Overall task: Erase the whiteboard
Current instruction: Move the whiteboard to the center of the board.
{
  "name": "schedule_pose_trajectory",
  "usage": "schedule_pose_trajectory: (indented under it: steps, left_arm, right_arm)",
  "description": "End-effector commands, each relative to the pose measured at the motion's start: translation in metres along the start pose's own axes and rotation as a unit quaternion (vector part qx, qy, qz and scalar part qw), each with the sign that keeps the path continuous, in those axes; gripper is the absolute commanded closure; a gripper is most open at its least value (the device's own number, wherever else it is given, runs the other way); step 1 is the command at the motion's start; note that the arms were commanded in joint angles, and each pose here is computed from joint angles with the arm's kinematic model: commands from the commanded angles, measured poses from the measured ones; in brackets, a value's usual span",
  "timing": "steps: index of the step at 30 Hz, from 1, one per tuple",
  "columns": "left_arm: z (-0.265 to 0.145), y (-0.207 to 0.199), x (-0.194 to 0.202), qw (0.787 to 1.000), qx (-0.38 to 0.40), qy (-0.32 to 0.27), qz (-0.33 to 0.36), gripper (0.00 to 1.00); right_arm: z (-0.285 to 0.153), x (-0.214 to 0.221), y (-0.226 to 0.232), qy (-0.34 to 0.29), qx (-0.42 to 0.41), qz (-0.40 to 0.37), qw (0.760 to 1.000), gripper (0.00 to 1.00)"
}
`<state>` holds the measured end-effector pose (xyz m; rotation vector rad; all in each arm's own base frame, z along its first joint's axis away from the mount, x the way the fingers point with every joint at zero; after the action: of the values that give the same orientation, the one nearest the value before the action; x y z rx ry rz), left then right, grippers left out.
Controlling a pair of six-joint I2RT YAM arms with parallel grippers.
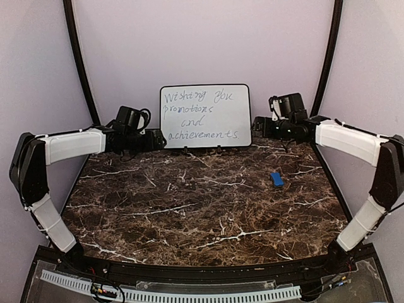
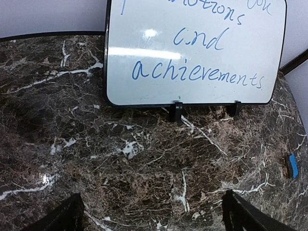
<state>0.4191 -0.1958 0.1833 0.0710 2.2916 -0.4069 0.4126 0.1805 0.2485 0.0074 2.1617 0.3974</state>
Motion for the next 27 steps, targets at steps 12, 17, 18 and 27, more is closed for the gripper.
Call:
schedule_pose_trajectory:
  steps: [12, 17, 18, 27]
  left_arm:
    - [0.0, 0.004, -0.015, 0.999, -0.035, -0.017, -0.006, 0.01]
    - [0.023, -0.01, -0.008, 1.0, -0.028, -0.004, 0.0, 0.01]
    - [0.025, -0.016, -0.006, 1.0, -0.024, -0.001, 0.004, 0.01]
    - [0.035, -0.048, 0.005, 1.0, 0.0, 0.008, 0.026, 0.01]
  right_arm:
    - [0.074, 0.007, 0.046, 0.006, 0.044, -0.054, 0.998, 0.01]
    - [0.066, 0.022, 0.029, 0.026, 0.079, -0.068, 0.994, 0.01]
    - [0.063, 0.027, 0.025, 0.031, 0.087, -0.072, 0.993, 0.01]
    - [0.02, 0.092, -0.02, 0.111, 0.104, -0.049, 0.987, 0.01]
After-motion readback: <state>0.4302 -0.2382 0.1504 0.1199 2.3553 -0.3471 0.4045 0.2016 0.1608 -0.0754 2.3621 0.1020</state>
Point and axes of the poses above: each gripper's point midway between its finger pads, its own z axis out along the fingers, its own y axis along the line the jaws close on, x = y × z, the point moved 3 cm from there along -z, back along the fingers, and after that the axes turned 4 degrees about z, right-handed, at the moved point
